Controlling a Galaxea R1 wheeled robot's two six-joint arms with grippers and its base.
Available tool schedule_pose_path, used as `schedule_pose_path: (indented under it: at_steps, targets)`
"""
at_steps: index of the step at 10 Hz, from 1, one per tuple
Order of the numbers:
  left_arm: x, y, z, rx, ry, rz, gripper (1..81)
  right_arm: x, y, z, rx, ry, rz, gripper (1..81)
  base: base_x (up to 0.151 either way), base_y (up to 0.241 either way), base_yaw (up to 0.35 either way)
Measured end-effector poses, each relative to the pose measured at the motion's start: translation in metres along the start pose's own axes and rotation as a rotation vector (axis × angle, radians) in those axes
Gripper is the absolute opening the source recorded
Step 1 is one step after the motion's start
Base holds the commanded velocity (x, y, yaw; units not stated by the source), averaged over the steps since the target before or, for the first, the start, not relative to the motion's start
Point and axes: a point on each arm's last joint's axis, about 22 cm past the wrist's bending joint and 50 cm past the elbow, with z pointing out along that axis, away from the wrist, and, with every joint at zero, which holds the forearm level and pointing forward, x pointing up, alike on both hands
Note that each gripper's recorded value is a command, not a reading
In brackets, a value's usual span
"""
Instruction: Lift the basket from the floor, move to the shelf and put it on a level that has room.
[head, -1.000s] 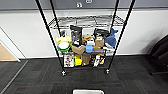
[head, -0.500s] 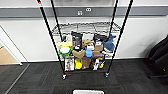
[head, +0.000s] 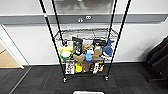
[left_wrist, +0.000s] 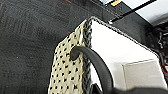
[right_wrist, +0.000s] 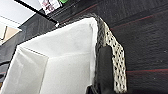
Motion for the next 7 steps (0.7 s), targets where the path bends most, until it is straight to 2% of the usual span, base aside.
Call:
schedule_pose_path:
  at_steps: [3,7]
  targets:
    - [-0.002,0.020,-0.030,-0.019,0.007,-0.006,1.0,0.006,-0.022,-0.026,0.015,0.007,-0.005,1.0,0.000,0.000,0.000]
    - [0.005,0.041,-0.057,-0.037,0.007,-0.034,1.0,0.027,-0.051,-0.048,0.034,-0.027,-0.027,1.0,0.000,0.000,0.000]
